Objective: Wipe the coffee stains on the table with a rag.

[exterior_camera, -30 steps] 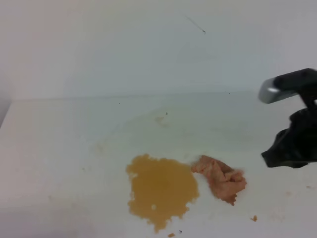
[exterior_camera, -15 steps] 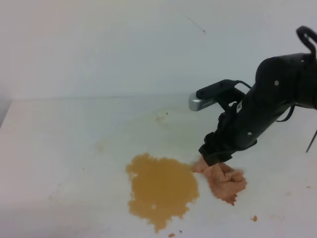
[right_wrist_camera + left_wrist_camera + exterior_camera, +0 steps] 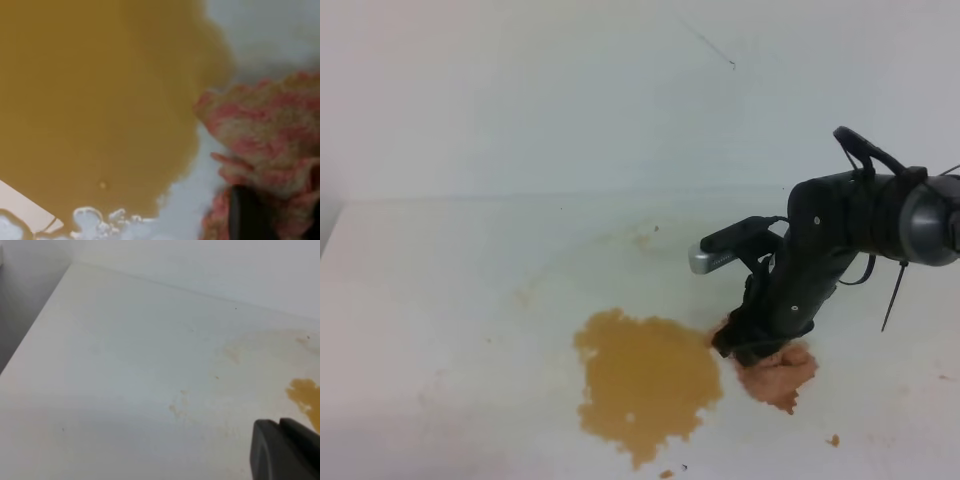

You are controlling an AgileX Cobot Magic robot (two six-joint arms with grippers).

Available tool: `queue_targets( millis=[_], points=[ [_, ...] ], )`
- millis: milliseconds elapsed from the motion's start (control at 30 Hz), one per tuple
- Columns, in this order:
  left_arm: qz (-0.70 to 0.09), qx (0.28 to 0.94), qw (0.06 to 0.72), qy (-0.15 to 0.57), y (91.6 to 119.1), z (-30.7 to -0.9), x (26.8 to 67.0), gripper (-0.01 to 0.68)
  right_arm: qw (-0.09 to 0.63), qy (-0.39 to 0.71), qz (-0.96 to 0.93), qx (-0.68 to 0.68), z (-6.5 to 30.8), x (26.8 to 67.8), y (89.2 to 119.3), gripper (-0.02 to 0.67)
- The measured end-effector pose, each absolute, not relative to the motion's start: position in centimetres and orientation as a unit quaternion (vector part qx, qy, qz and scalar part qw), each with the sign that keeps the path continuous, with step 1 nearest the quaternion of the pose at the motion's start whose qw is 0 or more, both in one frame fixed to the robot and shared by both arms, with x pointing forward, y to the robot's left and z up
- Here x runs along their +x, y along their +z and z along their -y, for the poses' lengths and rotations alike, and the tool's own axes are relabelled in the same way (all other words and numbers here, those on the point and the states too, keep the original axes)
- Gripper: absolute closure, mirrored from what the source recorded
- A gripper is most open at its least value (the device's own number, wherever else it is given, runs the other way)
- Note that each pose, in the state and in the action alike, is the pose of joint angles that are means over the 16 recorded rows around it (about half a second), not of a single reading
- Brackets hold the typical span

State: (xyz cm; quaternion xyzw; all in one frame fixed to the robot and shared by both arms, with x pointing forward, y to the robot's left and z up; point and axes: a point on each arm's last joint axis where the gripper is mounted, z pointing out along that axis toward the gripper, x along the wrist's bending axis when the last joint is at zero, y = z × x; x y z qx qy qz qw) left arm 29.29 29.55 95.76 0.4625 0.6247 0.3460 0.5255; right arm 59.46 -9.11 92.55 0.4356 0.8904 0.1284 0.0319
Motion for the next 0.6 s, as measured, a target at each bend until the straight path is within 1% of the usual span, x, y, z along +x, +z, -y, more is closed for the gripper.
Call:
queue_targets(
  millis=[167, 267, 400, 600],
  points=[
    [-0.625, 0.463, 0.525, 0.345, 95.8, -29.5, 29.3, 0.674, 0.024, 0.128, -0.886, 0.445, 8.9, 59.7, 91.8, 0.553],
    [-0.626, 0.463, 0.525, 0.345, 95.9, -29.5, 29.3, 0.675, 0.015, 0.133, -0.881, 0.453, 8.6, 59.8, 91.5, 0.606],
    [-0.625, 0.463, 0.525, 0.345, 96.0, -29.5, 29.3, 0.675, -0.002, 0.142, -0.875, 0.464, 8.2, 60.0, 91.2, 0.641],
    [-0.625, 0.463, 0.526, 0.346, 95.9, -29.5, 29.3, 0.675, -0.027, 0.159, -0.869, 0.467, 6.8, 60.1, 90.8, 0.65]
  ],
)
